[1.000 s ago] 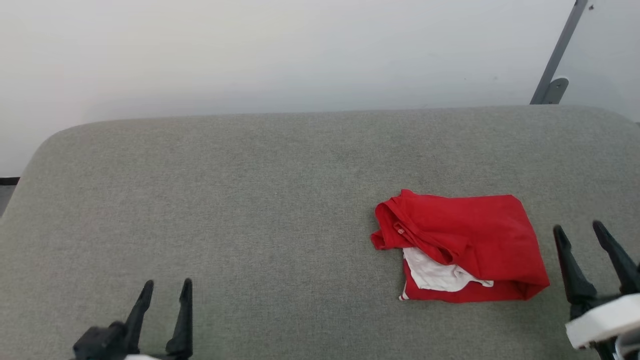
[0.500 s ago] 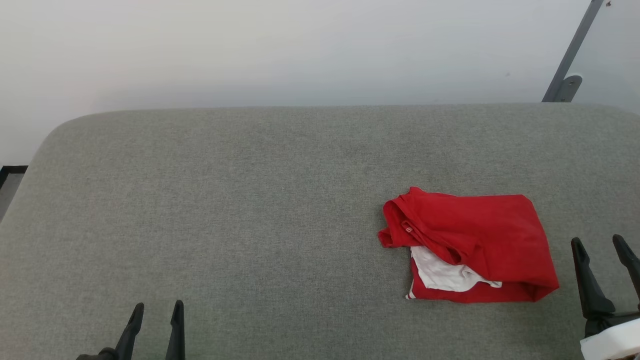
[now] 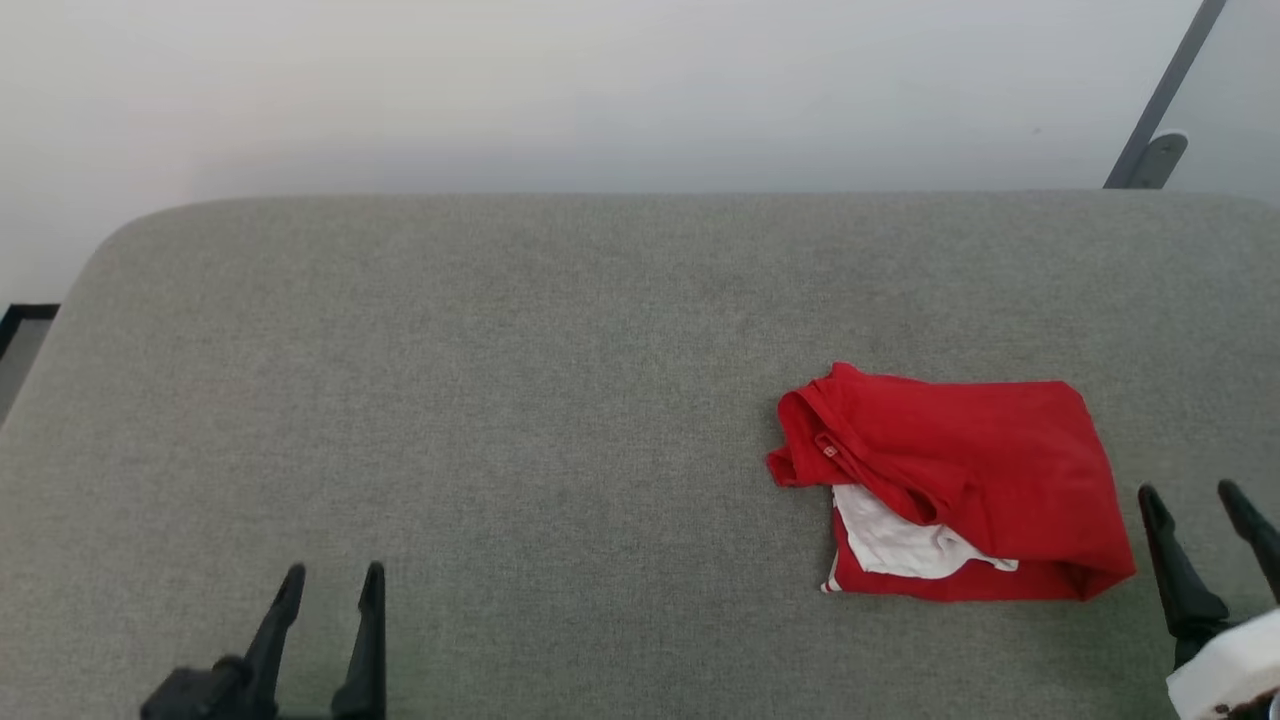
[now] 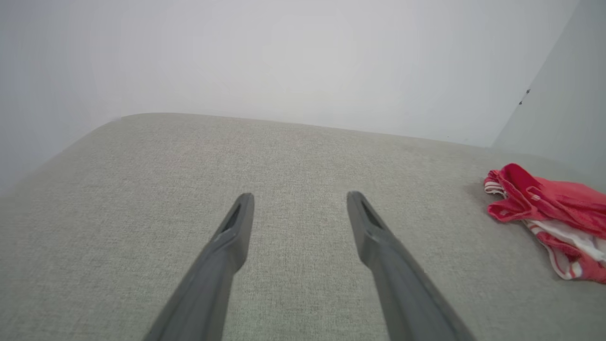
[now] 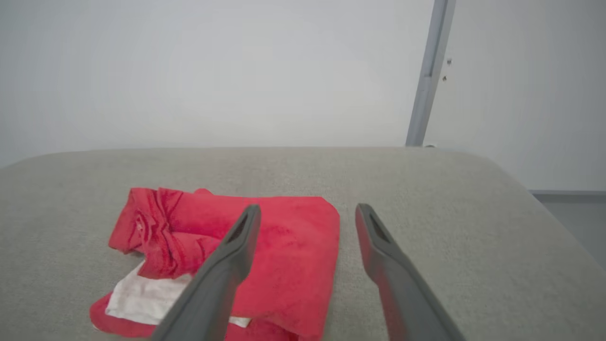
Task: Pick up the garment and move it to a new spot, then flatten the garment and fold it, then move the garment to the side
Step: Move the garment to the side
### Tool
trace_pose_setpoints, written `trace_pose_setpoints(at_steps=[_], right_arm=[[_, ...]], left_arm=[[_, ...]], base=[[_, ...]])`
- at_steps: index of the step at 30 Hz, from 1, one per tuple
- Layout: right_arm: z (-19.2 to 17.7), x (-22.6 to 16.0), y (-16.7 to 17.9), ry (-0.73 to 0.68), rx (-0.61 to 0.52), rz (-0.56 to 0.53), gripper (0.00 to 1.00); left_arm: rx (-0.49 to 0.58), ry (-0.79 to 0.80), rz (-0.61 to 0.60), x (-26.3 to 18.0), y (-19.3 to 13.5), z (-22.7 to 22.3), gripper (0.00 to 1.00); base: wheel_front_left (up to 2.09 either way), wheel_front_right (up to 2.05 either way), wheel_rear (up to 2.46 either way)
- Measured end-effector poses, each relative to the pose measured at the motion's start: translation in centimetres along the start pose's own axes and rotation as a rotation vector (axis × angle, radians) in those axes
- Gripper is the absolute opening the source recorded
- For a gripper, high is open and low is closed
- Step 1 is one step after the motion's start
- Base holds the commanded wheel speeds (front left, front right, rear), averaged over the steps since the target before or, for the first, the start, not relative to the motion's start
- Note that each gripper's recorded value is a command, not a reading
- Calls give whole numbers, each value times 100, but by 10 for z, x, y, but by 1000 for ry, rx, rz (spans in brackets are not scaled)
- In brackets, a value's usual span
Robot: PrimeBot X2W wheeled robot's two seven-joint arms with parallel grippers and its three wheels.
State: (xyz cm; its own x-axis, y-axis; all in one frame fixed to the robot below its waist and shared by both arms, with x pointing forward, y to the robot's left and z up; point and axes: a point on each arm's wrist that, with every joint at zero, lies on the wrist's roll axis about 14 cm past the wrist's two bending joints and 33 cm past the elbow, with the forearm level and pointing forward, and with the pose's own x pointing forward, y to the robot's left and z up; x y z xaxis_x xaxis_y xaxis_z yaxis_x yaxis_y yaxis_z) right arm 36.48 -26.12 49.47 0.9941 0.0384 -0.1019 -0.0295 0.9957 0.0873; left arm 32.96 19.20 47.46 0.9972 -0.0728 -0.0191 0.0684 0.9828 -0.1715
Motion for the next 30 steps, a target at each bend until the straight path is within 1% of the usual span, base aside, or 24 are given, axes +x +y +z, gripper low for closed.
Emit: trace_pose_setpoints(at_steps=[4,9,12,14,17,19,21,24,30], right_arm=[[-24,13,-13,214,-53,5,100],[-34,38,-18,427,-83,46,100],[-46,47,-21,579,-75,67,100],[-53,52,-19,658,-48,79,100],[-69,57,-14,789,-39,105,100],[-79,61,-7,841,-11,125,100],[-83,64,-5,861,-11,131,100],[-98,70,1,927,-20,147,100],[-122,78,6,1011,-15,166,100]], left_arm=[[8,6,-48,17,-11,-1,100],[23,-1,-90,44,-18,2,100],[20,8,-113,59,-24,-2,100],[18,17,-128,67,-28,-6,100],[18,27,-141,79,-30,-11,100],[18,29,-148,87,-32,-13,100],[17,32,-151,91,-32,-15,100],[13,39,-145,100,-30,-19,100],[7,75,-128,107,-23,-35,100]], base=[[0,0,0],[0,0,0],[0,0,0],[0,0,0],[0,0,0],[0,0,0],[0,0,0],[0,0,0],[0,0,0]])
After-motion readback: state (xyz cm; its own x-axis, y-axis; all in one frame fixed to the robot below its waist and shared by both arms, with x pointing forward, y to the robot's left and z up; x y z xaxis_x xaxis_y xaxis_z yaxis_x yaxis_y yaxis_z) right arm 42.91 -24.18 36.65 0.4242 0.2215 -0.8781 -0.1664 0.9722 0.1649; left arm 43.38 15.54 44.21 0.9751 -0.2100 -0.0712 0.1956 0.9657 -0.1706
